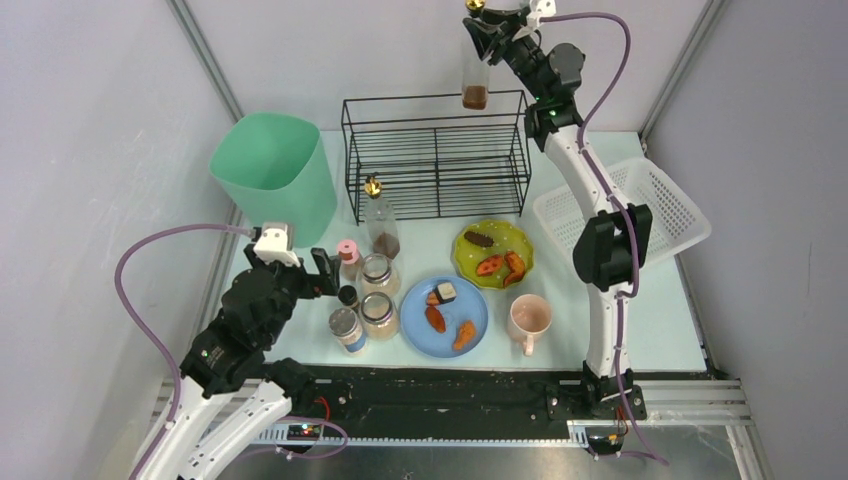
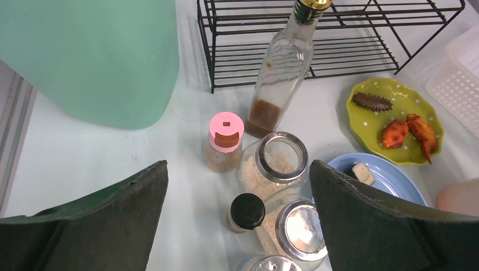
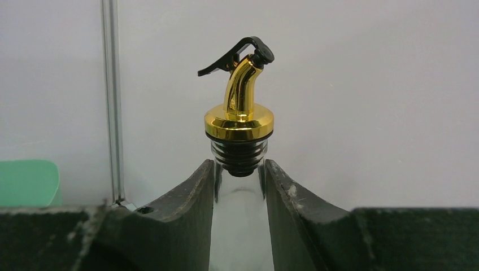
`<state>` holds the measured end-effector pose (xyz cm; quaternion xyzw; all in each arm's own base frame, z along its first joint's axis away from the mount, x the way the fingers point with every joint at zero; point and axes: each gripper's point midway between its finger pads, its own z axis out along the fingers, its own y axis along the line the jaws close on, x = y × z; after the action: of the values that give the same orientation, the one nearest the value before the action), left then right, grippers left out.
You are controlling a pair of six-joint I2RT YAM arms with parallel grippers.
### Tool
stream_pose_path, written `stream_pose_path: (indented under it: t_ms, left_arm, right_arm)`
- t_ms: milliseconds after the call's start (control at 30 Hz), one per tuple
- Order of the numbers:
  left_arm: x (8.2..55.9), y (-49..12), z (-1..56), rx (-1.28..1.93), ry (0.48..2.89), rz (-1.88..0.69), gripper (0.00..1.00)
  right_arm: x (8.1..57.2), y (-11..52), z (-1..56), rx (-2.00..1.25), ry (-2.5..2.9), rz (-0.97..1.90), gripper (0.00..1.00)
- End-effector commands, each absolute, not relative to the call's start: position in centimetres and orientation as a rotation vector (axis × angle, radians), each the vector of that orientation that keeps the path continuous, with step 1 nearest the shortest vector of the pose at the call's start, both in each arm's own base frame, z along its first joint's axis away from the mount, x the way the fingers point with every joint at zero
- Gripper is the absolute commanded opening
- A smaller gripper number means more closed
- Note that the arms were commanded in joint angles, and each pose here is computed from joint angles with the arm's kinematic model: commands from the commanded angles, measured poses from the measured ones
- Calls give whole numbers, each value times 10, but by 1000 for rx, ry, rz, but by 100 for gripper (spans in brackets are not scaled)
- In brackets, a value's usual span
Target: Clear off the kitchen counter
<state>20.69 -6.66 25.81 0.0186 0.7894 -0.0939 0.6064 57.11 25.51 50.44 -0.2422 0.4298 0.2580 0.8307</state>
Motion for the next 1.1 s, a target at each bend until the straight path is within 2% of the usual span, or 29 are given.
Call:
stream_pose_path:
  t_ms: [0,667,1067]
  left_arm:
    - [210,-65,258,51,1825,-191,98]
    - [213,-64,255,48,1842,-176,98]
    - [215,-66,253,54,1852,-179,98]
  right_arm:
    - [527,242,577,-505,673,532,0]
    - [554,230,517,-509,787,600,0]
    - [590,203,471,-455,933,608,0]
